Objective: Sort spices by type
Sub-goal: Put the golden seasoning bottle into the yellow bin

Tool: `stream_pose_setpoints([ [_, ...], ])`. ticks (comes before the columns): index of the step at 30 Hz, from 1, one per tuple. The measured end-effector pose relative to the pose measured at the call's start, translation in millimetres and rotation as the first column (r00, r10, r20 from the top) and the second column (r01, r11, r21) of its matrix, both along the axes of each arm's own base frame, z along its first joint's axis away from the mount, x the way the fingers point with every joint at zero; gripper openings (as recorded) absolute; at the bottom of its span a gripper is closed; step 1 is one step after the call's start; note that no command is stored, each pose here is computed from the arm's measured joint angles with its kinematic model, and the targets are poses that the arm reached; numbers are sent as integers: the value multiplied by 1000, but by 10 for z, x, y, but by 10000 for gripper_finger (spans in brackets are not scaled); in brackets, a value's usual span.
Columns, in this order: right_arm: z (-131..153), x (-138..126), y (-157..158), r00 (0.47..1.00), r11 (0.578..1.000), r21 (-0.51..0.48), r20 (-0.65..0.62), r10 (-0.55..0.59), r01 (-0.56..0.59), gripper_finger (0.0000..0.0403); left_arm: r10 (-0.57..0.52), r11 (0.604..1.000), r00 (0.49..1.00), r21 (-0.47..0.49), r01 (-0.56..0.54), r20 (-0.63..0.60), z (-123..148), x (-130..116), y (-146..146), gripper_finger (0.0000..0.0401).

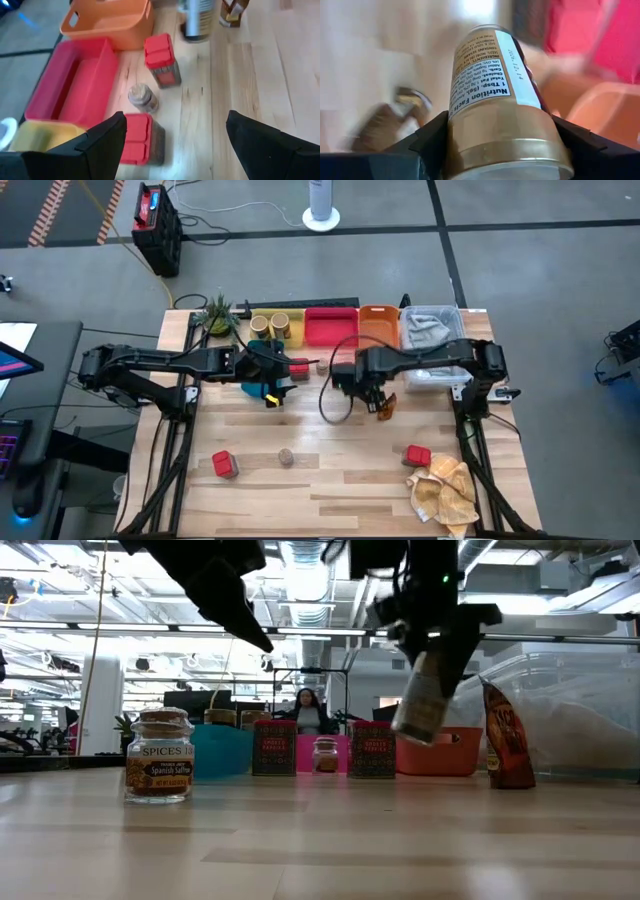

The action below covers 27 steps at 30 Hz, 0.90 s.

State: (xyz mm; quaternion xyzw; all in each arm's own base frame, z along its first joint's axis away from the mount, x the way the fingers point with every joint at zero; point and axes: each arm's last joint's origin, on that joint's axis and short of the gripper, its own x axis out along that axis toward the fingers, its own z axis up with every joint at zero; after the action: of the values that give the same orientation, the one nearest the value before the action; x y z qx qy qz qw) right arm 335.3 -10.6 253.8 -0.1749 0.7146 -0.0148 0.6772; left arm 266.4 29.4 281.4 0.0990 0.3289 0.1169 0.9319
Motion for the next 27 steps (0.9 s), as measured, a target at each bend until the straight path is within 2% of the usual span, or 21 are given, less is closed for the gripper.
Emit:
stream_pose_setpoints([
  [5, 5, 61, 366, 981, 981, -53, 46, 187, -184, 302, 11, 999, 1000, -30, -12, -17, -21, -14, -3, 327],
  [9, 16, 78, 615, 940, 936, -125, 54, 336, -328, 302, -15, 997, 1000, -69, 15, -10, -21, -10, -15, 327],
  [13, 19, 57, 817, 901, 896, -139, 49, 431, -421, 302, -45, 991, 999, -124, 45, 1, -22, -7, -32, 327],
  [15, 19, 43, 888, 894, 890, -138, 53, 445, -435, 302, -52, 988, 999, -147, 52, 5, -23, -6, -37, 327],
  [18, 18, 22, 960, 903, 902, -128, 71, 423, -412, 302, -44, 986, 999, -162, 45, 8, -23, -6, -38, 327],
  [23, 5, -26, 1002, 939, 942, -28, 81, 335, -334, 303, -38, 985, 999, -169, 39, 12, -21, -4, -38, 327],
  [27, 1, -29, 1015, 953, 957, 13, 96, 287, -290, 303, -36, 986, 999, -163, 41, 33, -5, 8, -36, 327],
])
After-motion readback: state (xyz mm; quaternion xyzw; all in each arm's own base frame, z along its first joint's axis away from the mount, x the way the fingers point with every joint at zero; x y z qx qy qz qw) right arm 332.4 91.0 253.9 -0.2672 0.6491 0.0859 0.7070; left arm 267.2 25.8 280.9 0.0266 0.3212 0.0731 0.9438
